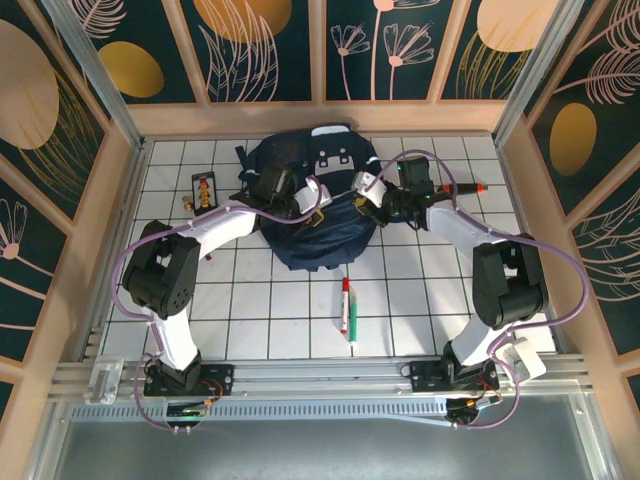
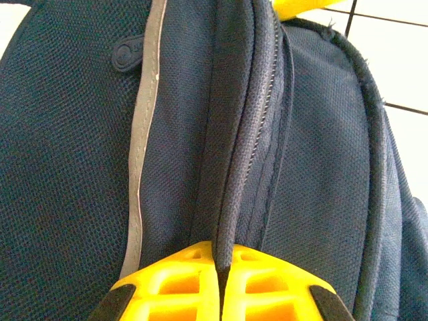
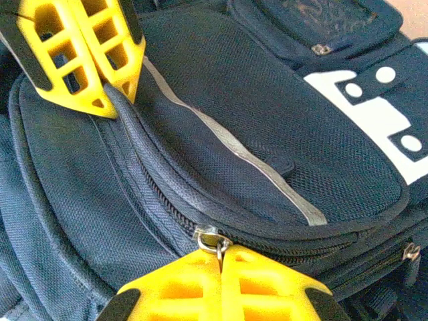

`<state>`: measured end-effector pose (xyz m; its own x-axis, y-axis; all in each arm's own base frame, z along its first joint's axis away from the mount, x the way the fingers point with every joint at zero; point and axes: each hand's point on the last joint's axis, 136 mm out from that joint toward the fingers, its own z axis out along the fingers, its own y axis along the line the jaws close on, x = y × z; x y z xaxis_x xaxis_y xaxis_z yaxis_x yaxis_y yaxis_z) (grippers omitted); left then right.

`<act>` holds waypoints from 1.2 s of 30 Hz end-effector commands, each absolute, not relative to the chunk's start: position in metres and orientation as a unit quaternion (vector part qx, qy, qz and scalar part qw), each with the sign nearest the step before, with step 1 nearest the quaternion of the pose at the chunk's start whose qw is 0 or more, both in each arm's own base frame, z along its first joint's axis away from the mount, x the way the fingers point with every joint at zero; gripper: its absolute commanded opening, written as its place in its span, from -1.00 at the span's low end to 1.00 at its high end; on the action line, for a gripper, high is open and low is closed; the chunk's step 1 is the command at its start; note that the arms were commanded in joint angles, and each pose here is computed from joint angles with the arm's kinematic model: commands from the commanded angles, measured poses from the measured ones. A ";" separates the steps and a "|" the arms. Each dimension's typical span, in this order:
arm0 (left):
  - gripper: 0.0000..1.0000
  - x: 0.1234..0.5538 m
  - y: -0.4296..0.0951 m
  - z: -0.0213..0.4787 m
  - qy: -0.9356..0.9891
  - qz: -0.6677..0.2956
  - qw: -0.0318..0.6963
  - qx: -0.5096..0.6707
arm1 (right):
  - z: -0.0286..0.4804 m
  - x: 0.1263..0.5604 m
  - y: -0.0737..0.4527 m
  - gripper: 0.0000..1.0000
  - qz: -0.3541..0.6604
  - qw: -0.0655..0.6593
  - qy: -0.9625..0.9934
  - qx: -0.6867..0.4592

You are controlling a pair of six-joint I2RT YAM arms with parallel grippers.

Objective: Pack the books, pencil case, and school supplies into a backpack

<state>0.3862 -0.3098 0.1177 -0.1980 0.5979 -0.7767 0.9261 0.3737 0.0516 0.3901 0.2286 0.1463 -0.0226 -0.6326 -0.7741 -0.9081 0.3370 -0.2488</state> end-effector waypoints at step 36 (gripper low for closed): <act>-0.30 0.380 -0.326 0.213 0.744 -0.355 0.411 0.390 | 0.242 0.385 0.170 0.13 0.268 0.439 0.857 0.032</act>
<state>0.3801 -0.3311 0.1869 -0.3043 0.3817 -0.8728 0.9076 0.3943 -0.1441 0.3647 0.2213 0.2560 -0.4506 -0.0161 -0.8926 -0.6182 0.7270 0.2989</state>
